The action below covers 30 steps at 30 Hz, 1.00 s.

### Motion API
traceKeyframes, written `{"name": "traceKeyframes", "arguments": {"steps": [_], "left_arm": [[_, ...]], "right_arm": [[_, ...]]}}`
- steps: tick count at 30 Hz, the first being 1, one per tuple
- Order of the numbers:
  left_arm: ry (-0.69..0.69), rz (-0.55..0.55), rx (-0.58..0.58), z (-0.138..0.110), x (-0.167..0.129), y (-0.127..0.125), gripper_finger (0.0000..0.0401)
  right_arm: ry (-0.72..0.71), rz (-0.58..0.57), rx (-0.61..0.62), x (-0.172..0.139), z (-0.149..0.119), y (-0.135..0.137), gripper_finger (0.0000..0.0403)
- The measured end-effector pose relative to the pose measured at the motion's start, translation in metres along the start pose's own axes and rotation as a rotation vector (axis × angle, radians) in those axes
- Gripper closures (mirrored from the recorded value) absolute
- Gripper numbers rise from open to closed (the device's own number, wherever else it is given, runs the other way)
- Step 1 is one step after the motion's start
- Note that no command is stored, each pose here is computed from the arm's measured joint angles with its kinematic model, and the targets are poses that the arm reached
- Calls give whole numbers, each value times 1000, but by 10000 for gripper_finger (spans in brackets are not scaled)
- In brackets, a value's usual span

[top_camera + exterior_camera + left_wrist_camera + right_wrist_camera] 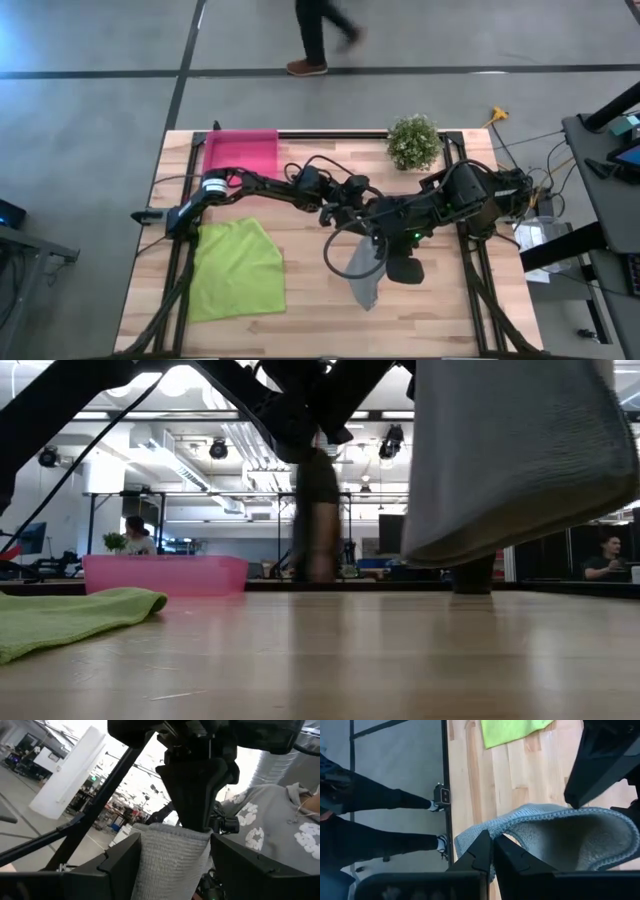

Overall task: Roll microfiber towels into tight, uniform cylinder then place into a basket
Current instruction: Roll the blue microfiber cloth

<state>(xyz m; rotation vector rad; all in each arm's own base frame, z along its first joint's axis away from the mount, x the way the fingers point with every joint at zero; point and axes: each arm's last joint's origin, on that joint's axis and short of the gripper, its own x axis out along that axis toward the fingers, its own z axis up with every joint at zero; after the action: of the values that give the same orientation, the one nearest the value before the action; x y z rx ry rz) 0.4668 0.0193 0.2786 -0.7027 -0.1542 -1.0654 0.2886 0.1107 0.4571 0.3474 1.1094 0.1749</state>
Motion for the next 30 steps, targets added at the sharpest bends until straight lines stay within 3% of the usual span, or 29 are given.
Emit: {"name": "traceKeyframes", "arguments": {"steps": [9, 30], "left_arm": [[-33, 18, 23, 1, -2, 1, 184], [-46, 41, 58, 8, -11, 4, 313]], "right_arm": [[0, 0, 4, 0, 0, 0, 394], [1, 1, 9, 0, 0, 1, 394]]}}
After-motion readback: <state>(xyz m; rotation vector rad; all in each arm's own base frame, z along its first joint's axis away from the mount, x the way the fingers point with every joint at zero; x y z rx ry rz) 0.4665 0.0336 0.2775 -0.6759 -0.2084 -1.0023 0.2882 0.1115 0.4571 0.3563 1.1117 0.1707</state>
